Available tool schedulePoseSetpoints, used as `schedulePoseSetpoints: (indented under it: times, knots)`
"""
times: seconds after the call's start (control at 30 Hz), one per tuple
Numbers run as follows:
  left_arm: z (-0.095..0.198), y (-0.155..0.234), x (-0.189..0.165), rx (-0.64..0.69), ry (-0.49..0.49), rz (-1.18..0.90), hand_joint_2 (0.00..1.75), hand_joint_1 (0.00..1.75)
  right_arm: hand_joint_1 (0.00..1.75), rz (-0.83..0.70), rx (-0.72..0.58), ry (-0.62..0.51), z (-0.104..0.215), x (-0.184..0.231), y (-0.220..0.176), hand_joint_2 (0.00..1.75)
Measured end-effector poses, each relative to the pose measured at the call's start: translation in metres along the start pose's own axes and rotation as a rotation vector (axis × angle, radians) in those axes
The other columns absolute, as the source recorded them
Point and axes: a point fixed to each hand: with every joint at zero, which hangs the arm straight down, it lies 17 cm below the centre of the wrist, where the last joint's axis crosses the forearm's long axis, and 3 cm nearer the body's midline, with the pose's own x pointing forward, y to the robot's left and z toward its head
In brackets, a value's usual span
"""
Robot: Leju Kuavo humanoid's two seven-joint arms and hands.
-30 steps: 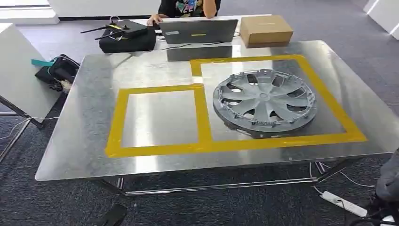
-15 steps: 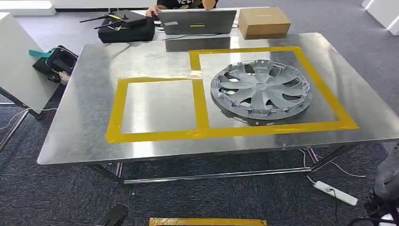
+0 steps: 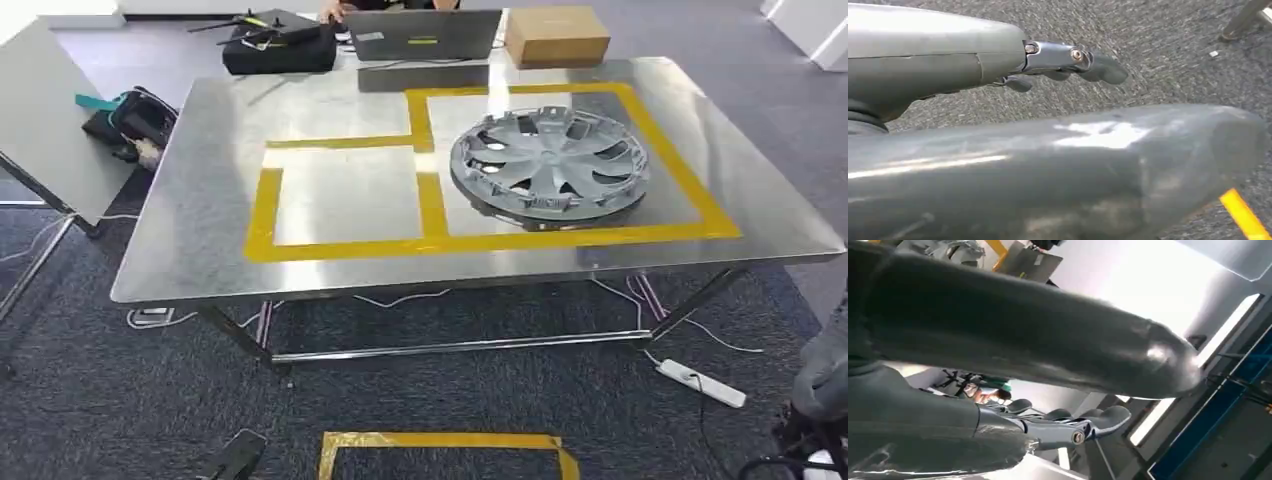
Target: Take the parts from the cabinet and place them on the table.
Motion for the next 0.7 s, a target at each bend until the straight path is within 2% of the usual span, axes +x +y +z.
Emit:
schedulePoseSetpoints:
  times: [0.7]
  knots:
    - [0.0017,0.0000,-0.0036,0.006,-0.004,-0.012,0.00,0.00,0.00,-0.003,0.001,0.011,0.0040,-0.0006,0.0007,0.00]
